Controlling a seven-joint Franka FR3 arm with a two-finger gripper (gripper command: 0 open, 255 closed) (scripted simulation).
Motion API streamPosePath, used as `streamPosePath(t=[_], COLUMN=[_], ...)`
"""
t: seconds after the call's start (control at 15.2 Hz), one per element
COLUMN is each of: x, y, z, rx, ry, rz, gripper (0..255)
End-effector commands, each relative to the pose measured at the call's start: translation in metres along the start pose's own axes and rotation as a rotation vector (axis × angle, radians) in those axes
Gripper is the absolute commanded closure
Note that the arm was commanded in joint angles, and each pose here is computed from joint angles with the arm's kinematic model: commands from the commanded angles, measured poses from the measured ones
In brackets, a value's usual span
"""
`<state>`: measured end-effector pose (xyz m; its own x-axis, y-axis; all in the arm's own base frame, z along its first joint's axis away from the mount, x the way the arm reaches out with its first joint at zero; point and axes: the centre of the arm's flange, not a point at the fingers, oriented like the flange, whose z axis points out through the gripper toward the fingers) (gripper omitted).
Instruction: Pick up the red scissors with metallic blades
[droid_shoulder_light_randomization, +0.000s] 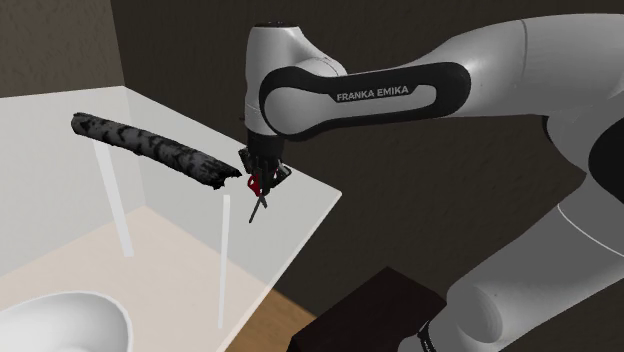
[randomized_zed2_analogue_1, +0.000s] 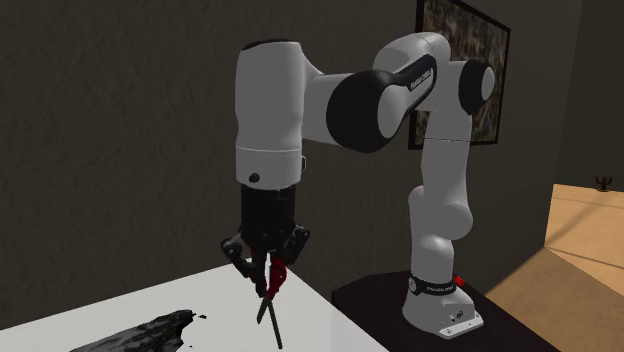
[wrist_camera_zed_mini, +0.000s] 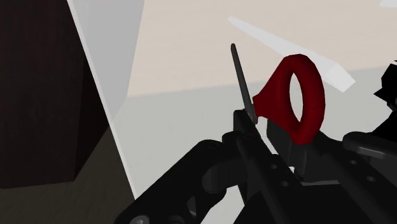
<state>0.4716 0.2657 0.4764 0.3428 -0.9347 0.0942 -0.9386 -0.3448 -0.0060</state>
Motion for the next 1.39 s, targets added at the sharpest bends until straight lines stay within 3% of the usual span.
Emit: streamPosePath(t=[0.0, 0.4, 1.32], x=[0.000, 0.000, 0.007], y=[0.000, 0.000, 0.000], z=[0.000, 0.000, -0.074], rx=[0.000, 0.000, 0.000], ry=[0.000, 0.000, 0.000], rz=[0.000, 0.000, 0.000], gripper=[255, 255, 255])
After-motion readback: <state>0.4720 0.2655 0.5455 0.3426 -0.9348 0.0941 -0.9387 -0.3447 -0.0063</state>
